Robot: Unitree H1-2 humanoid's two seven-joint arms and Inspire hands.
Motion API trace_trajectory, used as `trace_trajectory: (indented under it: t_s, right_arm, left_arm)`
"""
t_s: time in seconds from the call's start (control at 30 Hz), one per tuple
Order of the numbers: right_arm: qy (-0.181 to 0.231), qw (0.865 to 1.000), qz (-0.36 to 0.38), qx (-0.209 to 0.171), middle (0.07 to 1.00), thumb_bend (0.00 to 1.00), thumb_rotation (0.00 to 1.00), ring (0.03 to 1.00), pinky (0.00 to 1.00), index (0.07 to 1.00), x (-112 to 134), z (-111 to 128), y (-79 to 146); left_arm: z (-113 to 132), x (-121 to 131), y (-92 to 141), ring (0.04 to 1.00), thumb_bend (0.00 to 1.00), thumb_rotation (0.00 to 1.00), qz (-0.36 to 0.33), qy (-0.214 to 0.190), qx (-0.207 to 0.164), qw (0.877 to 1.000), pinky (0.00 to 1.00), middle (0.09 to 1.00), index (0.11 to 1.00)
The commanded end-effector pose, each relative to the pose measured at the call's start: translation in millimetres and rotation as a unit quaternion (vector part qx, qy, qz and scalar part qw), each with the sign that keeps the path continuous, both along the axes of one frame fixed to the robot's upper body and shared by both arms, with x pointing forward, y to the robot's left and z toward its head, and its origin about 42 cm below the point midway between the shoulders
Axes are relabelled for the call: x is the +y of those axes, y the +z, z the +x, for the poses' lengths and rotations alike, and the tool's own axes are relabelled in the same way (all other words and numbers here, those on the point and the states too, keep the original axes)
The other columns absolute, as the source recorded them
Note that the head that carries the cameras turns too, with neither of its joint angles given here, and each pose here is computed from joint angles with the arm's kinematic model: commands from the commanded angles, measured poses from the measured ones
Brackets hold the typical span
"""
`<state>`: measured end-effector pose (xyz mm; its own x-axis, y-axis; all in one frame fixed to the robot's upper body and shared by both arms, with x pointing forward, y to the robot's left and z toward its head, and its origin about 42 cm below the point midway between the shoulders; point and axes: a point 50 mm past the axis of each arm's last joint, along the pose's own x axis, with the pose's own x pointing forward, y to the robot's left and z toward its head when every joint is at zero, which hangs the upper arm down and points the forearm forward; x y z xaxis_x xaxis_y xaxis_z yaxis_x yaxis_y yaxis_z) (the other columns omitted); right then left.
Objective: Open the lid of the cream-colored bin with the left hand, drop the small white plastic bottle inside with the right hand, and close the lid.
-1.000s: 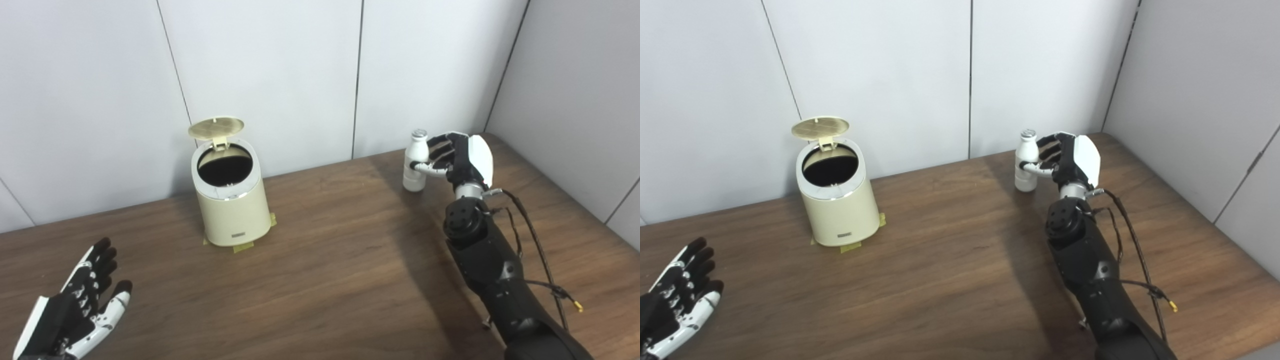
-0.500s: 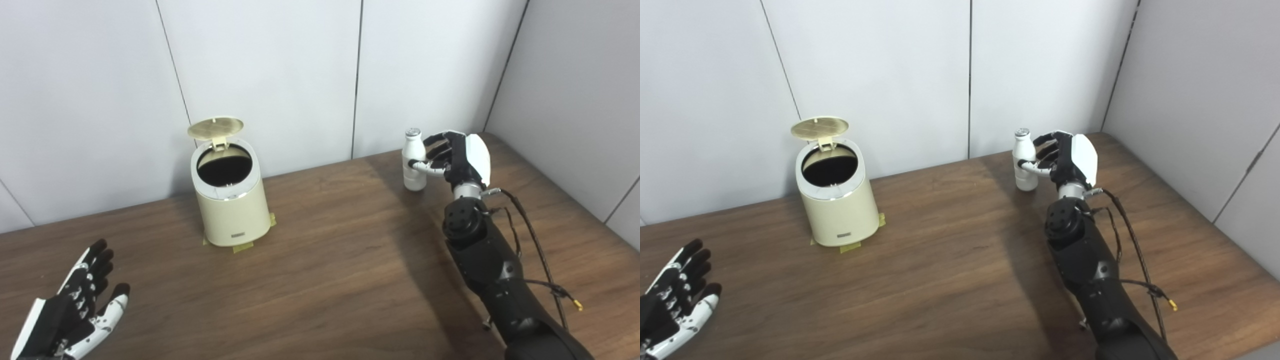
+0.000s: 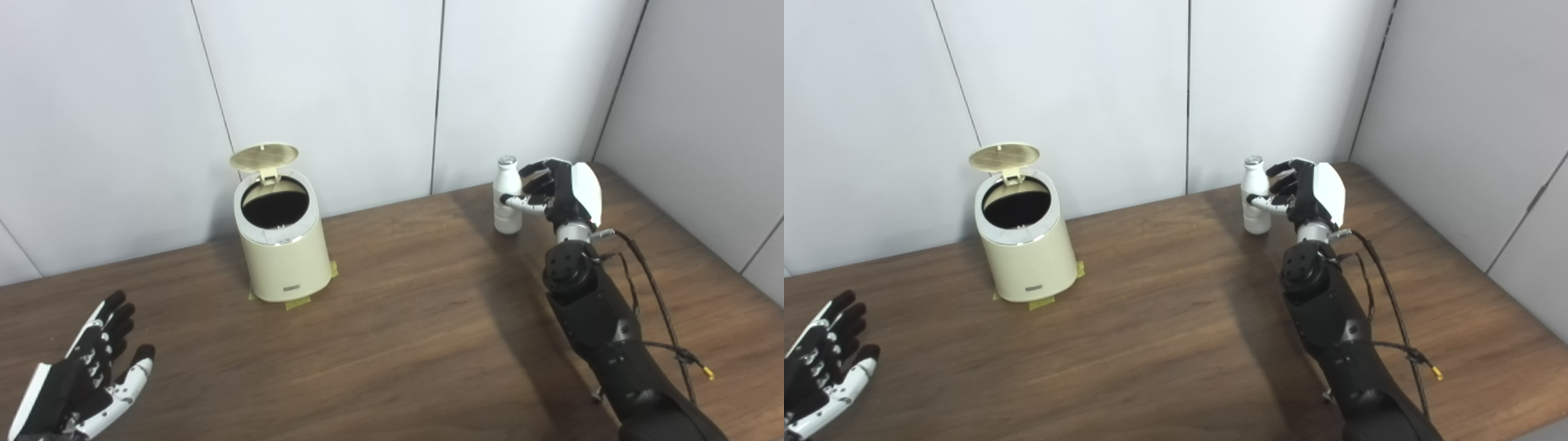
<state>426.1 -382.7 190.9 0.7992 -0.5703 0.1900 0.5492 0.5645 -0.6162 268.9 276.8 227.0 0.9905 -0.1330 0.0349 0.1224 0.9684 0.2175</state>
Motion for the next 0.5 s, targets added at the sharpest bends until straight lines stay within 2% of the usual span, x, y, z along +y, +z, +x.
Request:
trace_trajectory:
  t_s: [0.0, 0.37, 0.47]
  right_arm:
    - [0.002, 0.999, -0.017, -0.045, 0.432, 0.51, 0.00, 0.489, 0.61, 0.539, -7.4, 8.4, 34.8]
    - [0.006, 0.999, -0.013, -0.048, 0.434, 0.51, 0.00, 0.488, 0.61, 0.542, -8.0, 7.7, 34.8]
    - [0.006, 0.999, -0.013, -0.049, 0.451, 0.52, 0.00, 0.503, 0.62, 0.495, -9.2, 6.9, 33.5]
  left_arm:
    - [5.7, 1.1, 21.1, 0.966, 0.18, 0.02, 0.005, -0.007, -0.035, 0.999, 1.00, 0.955, 1.000]
    - [10.3, 4.5, 27.7, 0.974, 0.18, 0.03, 0.004, -0.009, -0.040, 0.999, 1.00, 0.958, 1.000]
    - [10.5, 5.2, 27.8, 0.970, 0.18, 0.02, 0.008, -0.007, -0.040, 0.999, 1.00, 0.960, 1.000]
